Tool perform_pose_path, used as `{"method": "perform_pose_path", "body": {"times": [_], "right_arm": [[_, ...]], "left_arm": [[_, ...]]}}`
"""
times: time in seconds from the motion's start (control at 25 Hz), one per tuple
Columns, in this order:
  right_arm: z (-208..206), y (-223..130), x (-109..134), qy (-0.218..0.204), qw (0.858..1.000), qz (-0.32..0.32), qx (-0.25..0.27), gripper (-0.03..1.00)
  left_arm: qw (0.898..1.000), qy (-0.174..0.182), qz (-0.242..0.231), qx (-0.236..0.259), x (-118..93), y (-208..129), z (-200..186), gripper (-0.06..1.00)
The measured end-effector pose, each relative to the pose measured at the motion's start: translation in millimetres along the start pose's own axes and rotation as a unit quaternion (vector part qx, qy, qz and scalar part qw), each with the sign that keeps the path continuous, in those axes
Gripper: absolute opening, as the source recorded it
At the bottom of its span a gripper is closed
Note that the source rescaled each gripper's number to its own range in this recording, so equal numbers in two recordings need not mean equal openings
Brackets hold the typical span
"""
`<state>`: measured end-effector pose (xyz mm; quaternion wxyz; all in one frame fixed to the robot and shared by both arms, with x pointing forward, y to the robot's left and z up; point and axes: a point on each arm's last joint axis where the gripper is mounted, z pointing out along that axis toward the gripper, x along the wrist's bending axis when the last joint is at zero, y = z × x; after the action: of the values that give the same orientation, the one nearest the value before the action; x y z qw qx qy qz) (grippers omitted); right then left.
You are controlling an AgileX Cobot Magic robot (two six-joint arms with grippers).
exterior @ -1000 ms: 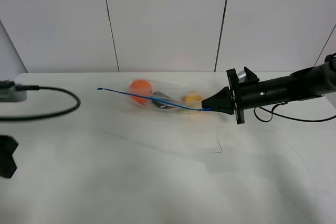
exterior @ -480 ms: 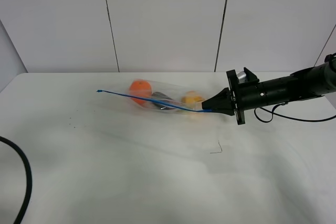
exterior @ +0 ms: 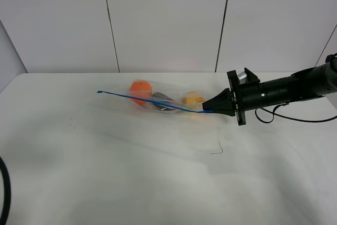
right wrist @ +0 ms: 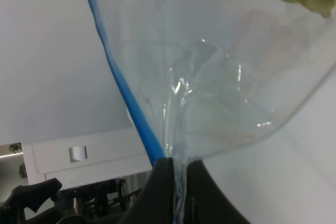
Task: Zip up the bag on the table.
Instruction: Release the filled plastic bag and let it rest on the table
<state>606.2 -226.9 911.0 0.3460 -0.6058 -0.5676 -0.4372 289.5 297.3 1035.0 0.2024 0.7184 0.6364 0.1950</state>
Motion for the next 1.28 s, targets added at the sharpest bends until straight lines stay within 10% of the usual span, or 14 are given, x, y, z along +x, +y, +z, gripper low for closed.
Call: {"method": "perform_pose_path", "body": {"times": [0.72, 1.28], "right_arm": [[0.0, -0.2, -0.2, -0.001, 1.0, -0.001, 0.001, 0.0], [0.0, -1.2, -1.0, -0.005, 1.0, -0.003, 0.007, 0.0]], "left_arm": [[0.998, 0.028, -0.044, -0.017, 4.8, -4.3, -4.1, 0.9], [0.977, 0.034, -0.045, -0.204, 0.7, -47.4, -38.7, 0.9]]}}
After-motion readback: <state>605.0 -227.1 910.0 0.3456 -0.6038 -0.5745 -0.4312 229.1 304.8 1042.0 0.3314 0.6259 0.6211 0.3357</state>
